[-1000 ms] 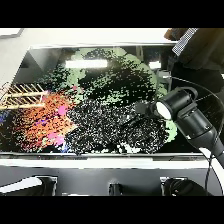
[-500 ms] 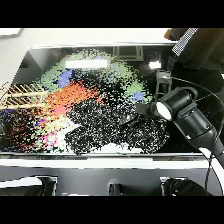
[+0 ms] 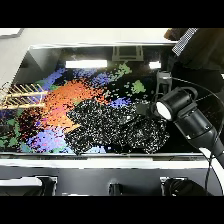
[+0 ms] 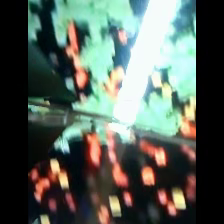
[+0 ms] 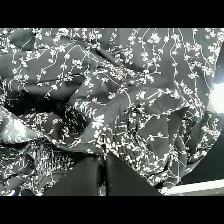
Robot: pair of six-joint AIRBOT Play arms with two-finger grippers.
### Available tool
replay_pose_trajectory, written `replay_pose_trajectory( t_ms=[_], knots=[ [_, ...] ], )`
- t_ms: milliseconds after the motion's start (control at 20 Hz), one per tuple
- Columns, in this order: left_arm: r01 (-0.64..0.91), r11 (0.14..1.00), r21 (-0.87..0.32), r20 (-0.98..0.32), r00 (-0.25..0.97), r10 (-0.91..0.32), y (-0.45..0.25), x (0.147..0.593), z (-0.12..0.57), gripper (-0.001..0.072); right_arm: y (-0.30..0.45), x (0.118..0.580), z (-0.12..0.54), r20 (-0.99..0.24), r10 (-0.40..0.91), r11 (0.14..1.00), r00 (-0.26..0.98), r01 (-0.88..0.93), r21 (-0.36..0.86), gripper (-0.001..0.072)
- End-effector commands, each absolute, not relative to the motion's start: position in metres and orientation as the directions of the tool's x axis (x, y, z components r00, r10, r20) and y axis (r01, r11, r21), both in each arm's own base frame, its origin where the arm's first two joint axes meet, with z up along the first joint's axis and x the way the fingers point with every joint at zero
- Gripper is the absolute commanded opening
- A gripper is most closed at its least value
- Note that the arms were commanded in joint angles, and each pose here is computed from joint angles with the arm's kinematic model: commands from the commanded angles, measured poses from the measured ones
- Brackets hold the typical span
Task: Fold the clothes and pants, and hang the long-sleeved shirts on hangers.
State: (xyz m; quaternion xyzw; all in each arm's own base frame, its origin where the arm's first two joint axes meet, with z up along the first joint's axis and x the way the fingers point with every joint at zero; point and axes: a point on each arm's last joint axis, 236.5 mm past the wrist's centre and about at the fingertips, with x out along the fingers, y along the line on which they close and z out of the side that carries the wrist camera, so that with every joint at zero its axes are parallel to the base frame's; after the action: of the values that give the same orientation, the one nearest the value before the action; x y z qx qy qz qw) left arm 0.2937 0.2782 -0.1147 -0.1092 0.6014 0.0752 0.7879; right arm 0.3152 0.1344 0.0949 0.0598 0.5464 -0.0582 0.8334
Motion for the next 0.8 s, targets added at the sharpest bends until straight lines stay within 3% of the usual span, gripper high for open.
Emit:
replay_pose_trajectory(
  t_ms=[0, 200, 400, 600, 750],
  knots=[
    [-0.245, 0.966, -0.084, -0.966, 0.260, -0.018, 0.275, 0.294, -0.114, 0.0019, 0.134, 0.315, 0.094, -0.919, -0.036, 0.986, 0.393, 0.163, 0.032, 0.0024],
    [-0.223, 0.973, -0.059, -0.950, 0.311, 0.014, 0.279, 0.309, -0.076, 0.0017, 0.133, 0.315, 0.095, -0.918, -0.040, 0.986, 0.396, 0.164, 0.028, 0.0024],
    [-0.237, 0.971, -0.014, -0.875, 0.472, 0.103, 0.286, 0.338, 0.003, 0.0017, 0.132, 0.315, 0.095, -0.917, -0.041, 0.986, 0.396, 0.164, 0.027, 0.0024],
    [-0.249, 0.968, -0.024, -0.727, 0.669, 0.154, 0.275, 0.365, 0.099, 0.0016, 0.131, 0.314, 0.094, -0.920, -0.046, 0.986, 0.390, 0.166, 0.021, 0.0024],
    [-0.240, 0.970, 0.042, -0.595, 0.774, 0.217, 0.255, 0.372, 0.170, 0.0016, 0.130, 0.312, 0.093, -0.923, -0.051, 0.986, 0.382, 0.168, 0.015, 0.0024]
  ],
)
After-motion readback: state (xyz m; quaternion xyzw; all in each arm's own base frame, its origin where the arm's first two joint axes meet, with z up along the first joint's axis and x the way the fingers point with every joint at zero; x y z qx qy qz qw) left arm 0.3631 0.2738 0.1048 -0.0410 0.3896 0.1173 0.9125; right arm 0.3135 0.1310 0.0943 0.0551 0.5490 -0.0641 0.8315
